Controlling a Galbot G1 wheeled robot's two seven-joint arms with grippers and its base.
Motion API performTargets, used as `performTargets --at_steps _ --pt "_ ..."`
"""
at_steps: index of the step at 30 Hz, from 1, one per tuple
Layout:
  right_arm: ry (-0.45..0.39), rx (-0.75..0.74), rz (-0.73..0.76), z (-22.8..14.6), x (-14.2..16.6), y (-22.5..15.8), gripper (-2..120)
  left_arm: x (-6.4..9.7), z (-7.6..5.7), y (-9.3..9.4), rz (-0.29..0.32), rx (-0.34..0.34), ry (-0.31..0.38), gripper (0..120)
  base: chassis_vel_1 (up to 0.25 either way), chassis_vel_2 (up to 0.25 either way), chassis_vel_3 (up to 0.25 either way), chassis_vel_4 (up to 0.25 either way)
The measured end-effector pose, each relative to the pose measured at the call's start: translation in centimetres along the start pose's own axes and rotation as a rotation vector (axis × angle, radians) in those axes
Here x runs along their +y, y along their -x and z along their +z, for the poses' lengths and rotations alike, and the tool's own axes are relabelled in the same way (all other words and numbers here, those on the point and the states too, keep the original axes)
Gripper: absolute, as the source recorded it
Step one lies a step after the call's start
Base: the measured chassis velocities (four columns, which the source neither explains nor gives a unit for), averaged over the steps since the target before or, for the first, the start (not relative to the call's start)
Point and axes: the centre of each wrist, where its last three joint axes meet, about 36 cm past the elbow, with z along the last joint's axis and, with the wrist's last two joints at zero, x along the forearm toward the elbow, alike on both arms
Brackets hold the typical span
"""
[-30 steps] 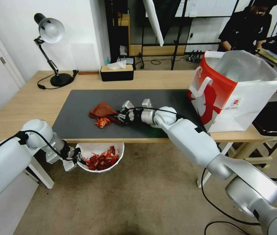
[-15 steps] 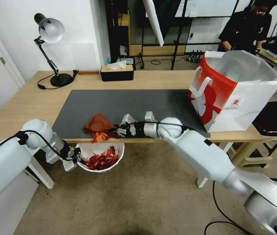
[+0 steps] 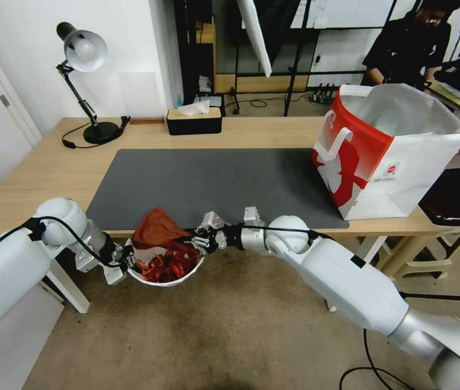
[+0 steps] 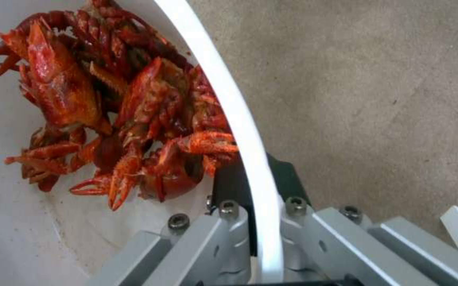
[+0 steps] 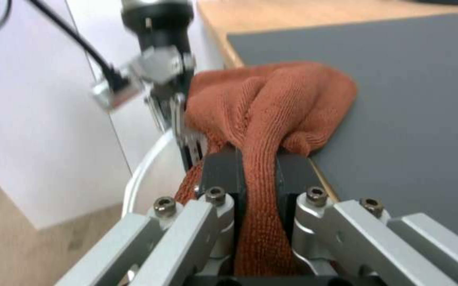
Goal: Sweep shrimp from table into container with towel, then put container into takeout bag.
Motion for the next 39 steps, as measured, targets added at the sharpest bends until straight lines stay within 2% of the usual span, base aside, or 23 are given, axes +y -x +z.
performTargets --at_steps 7,10,11,14,15,18,19,21,23,25,28,35,39 --pt "0.03 -0.117 0.112 -1.6 0.2 -2.2 7 0.1 -0.3 0.1 -0.001 -0.003 0.004 0 0.0 0.0 0.0 0.0" --pt "0.028 -0.142 0.305 -3.0 0.7 -4.2 7 0.1 -0.4 0.1 -0.001 -0.003 0.007 0 0.0 0.0 0.0 0.0" --pt "0.028 -0.142 0.305 -3.0 0.7 -4.2 7 0.1 -0.4 0.1 -0.001 -0.003 0.007 0 0.0 0.0 0.0 0.0" --pt "0.056 -0.144 0.564 -4.0 1.8 -6.7 7 0.2 -0.5 0.4 0.002 -0.007 0.01 0 0.0 0.0 0.0 0.0" --pt "0.056 -0.144 0.564 -4.0 1.8 -6.7 7 0.2 -0.5 0.4 0.002 -0.007 0.01 0 0.0 0.0 0.0 0.0" --pt "0.094 -0.113 0.793 -4.0 2.2 -9.2 7 0.3 -0.7 0.7 0.005 -0.011 0.014 0 0.0 0.0 0.0 0.0" --pt "0.094 -0.113 0.793 -4.0 2.2 -9.2 7 0.3 -0.7 0.7 0.005 -0.011 0.014 0 0.0 0.0 0.0 0.0" --pt "0.125 -0.089 0.91 -4.1 2.6 -10.4 7 0.4 -0.7 0.8 0.005 -0.013 0.017 0 0.0 0.0 0.0 0.0" --pt "0.141 -0.079 0.948 -4.2 2.8 -10.8 7 0.4 -0.8 0.9 0.005 -0.014 0.018 0 0.0 0.0 0.0 0.0" --pt "0.188 -0.05 1.049 -4.1 3.5 -11.8 7 0.5 -0.9 1.0 0.004 -0.016 0.021 0 0.0 0.0 0.0 0.0" --pt "0.231 -0.043 1.101 -4.0 3.8 -12.3 7 0.7 -1.0 1.0 0.002 -0.017 0.026 0 0.0 0.0 0.0 0.0" --pt "0.275 -0.044 1.113 -3.3 3.8 -12.2 8 0.8 -1.3 0.9 0.003 -0.016 0.029 0 0.0 0.0 0.0 0.0" --pt "0.3 -0.042 1.116 -2.8 4.1 -11.5 22 0.8 -1.4 0.8 0.007 -0.013 0.032 0 0.0 0.0 0.0 0.0"
